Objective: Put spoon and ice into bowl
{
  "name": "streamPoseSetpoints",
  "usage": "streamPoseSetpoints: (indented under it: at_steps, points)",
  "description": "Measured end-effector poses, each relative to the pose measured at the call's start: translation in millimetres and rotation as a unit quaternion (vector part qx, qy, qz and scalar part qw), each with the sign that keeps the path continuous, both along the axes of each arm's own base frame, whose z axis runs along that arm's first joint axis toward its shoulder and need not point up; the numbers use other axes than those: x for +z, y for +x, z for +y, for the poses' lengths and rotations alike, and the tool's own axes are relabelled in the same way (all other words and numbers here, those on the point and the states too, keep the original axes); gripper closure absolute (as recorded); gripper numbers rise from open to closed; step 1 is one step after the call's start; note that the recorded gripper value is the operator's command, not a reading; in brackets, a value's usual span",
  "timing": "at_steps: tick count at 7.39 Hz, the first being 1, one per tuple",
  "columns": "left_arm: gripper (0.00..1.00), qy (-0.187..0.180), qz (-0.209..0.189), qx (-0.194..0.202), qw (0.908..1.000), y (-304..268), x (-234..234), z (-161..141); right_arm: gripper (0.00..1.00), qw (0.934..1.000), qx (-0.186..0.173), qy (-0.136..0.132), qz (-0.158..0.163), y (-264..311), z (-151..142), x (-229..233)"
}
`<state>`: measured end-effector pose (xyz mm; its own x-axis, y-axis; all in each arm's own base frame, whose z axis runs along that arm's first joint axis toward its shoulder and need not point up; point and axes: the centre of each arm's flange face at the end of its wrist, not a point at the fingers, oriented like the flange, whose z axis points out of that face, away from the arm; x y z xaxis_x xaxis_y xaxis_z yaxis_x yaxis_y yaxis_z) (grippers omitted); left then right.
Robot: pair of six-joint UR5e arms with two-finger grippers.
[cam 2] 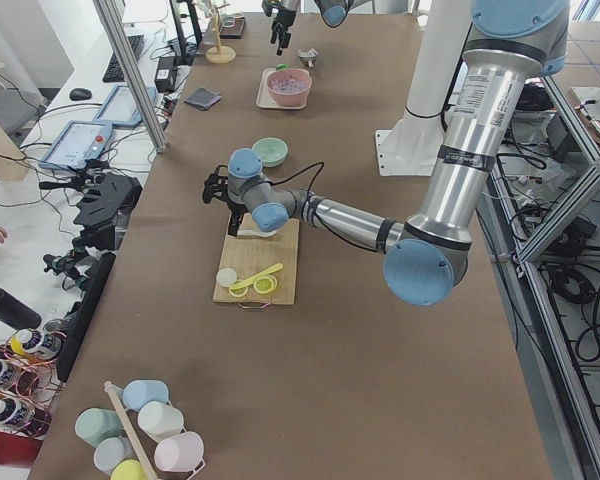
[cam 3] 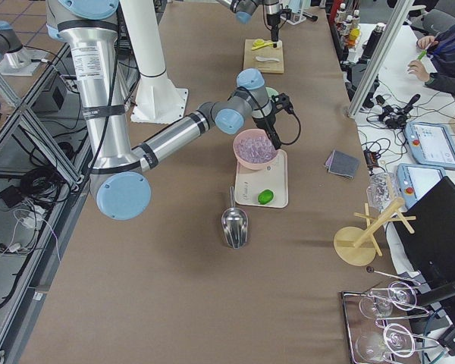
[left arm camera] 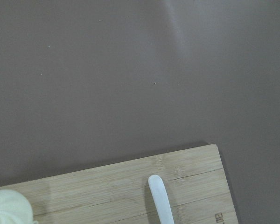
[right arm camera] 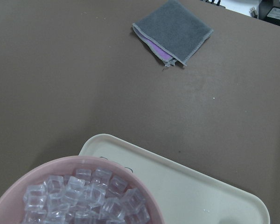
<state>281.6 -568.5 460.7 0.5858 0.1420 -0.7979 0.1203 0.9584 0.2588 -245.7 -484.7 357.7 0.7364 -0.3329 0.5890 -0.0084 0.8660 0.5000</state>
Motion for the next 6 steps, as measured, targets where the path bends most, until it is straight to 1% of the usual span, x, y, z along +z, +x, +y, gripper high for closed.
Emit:
streamPoseSetpoints:
  at_steps: [1, 3, 4, 6]
  points:
    - [0.1, -0.003, -0.015, -0.009, 0.9998, 21, 6, 4, 0.0, 0.9999, 0.008, -0.003, 0.014, -15, 6, -3]
    - [0.27, 0.004, -0.04, -0.017, 0.9991, 44, 17, 11, 0.0, 0.9997, 0.012, -0.001, 0.023, -32, 13, -6]
    - [0.38, 0.006, -0.044, -0.016, 0.9989, 48, 20, 14, 0.0, 0.9996, 0.011, 0.0, 0.024, -34, 14, -6]
    - [0.55, 0.008, -0.047, -0.01, 0.9988, 55, 22, 19, 0.0, 0.9996, 0.01, 0.0, 0.025, -36, 15, -6]
